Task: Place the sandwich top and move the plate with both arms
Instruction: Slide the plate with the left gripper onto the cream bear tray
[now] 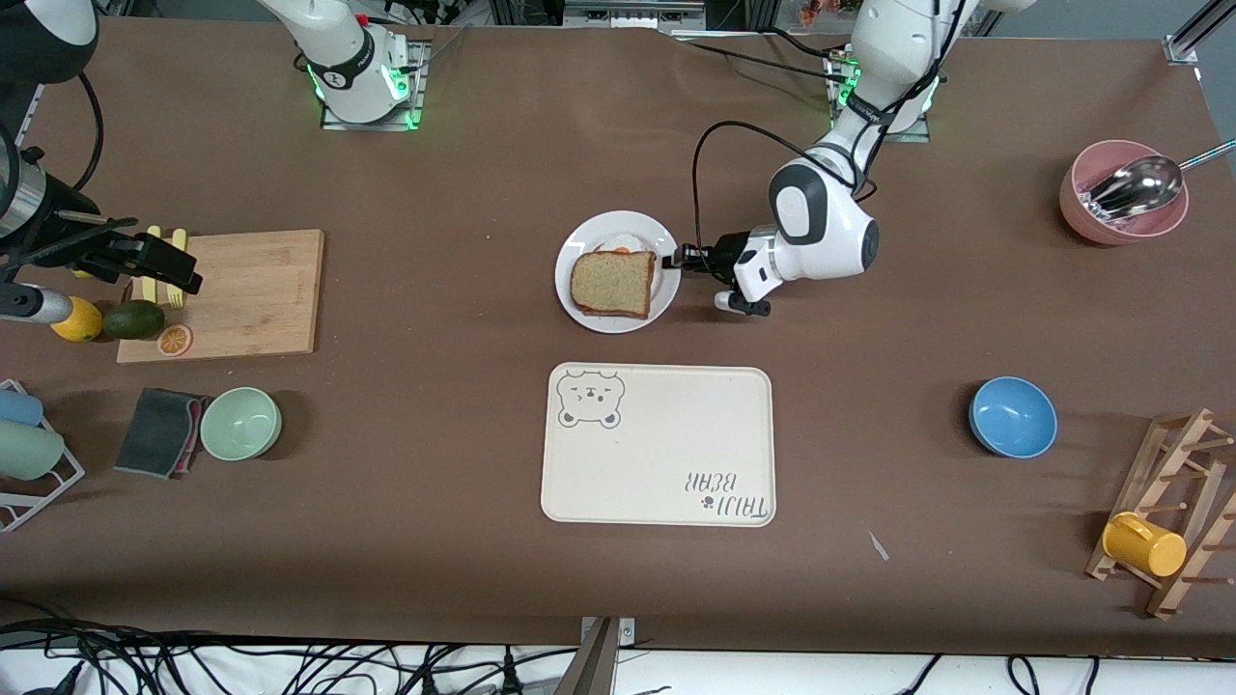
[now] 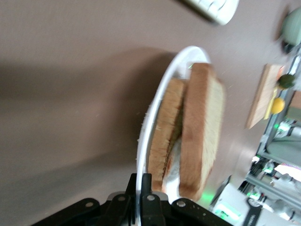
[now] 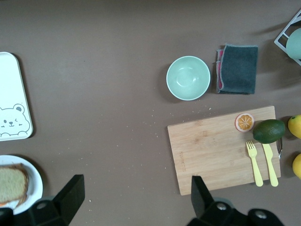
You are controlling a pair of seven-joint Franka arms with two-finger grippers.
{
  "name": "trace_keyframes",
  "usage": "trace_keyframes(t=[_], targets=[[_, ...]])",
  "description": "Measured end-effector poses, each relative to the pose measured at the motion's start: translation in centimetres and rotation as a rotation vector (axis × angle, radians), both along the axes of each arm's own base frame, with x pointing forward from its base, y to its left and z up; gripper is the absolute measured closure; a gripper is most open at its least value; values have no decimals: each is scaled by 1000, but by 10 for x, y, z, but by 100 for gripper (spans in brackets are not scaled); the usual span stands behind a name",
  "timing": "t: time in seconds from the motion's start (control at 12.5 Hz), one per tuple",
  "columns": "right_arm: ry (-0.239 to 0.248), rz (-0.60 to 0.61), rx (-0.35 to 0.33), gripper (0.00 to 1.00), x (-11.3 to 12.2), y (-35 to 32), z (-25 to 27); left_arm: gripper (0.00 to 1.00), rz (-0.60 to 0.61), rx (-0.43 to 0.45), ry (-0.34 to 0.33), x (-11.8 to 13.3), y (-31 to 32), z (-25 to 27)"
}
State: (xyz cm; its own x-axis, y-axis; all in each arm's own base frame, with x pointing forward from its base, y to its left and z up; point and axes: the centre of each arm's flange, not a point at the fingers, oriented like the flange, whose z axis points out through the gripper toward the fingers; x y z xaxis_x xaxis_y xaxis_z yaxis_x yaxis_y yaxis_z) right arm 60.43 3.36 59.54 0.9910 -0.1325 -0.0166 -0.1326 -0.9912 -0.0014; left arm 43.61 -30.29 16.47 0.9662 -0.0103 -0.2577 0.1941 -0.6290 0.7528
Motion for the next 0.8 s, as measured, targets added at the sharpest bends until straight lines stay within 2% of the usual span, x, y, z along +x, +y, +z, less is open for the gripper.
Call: trace_keyframes(t=[0.48,0.8], targets=[[0,4,0,0,0,2,0,95,131,-84,-48,47,10,35],[-1,9,0,0,0,5,0,95,183,-165,-67,94,31,55]])
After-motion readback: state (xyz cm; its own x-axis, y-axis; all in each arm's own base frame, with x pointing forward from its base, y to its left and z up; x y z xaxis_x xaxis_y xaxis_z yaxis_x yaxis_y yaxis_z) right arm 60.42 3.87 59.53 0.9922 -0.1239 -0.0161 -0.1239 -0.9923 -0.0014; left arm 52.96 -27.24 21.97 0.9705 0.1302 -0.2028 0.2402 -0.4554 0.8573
